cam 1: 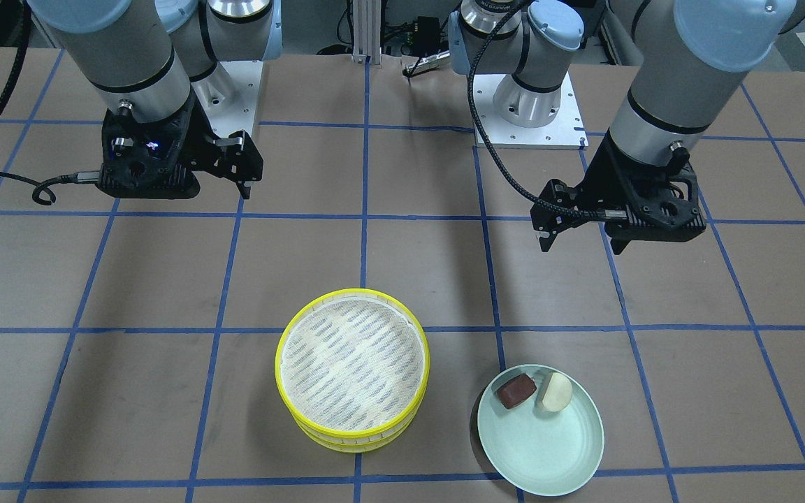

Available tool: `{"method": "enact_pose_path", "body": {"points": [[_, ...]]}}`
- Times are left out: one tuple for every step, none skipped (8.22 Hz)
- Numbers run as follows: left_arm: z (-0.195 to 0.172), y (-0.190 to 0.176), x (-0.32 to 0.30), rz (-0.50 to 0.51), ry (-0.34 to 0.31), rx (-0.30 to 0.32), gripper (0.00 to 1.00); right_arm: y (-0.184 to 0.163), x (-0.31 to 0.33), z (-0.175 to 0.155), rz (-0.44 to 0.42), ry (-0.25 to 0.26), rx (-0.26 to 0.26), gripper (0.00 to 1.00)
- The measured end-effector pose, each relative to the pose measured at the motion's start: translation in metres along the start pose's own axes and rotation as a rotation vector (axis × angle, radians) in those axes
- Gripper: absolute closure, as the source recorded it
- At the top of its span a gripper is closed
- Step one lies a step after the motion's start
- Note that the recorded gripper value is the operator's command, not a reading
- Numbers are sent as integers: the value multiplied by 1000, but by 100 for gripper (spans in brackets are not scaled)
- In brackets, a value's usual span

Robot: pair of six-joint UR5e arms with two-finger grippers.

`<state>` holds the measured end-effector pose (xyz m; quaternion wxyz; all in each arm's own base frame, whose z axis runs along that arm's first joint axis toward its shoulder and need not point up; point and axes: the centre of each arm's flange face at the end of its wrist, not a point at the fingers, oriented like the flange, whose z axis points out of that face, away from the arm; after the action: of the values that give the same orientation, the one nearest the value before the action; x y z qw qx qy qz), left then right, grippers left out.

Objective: Place buns in different layers of steamer
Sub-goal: 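Move the left gripper over the pale green bowl toward the white bun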

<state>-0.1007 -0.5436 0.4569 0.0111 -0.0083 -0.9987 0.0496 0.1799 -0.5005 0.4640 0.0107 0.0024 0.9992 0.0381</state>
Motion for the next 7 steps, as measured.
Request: {"method": "enact_pose_path", "body": {"points": [[2, 1, 0, 0, 0, -4, 0, 0, 0, 0, 0, 0, 0, 0], [4, 1, -1, 0, 0, -5, 0, 0, 0, 0, 0, 0, 0, 0], [6, -1, -3, 1, 1, -5, 0, 0, 0, 0, 0, 0, 0, 0], [12, -5, -4, 30, 2, -5, 0, 0, 0, 0, 1, 0, -1, 0], [21, -14, -7, 98, 0, 5, 0, 0, 0, 0, 1, -1, -1, 0], [35, -25, -10, 186, -4, 19, 0, 0, 0, 0, 1, -1, -1, 0], [54, -38, -12, 274, -9, 32, 0, 0, 0, 0, 2, -2, -1, 0]]}}
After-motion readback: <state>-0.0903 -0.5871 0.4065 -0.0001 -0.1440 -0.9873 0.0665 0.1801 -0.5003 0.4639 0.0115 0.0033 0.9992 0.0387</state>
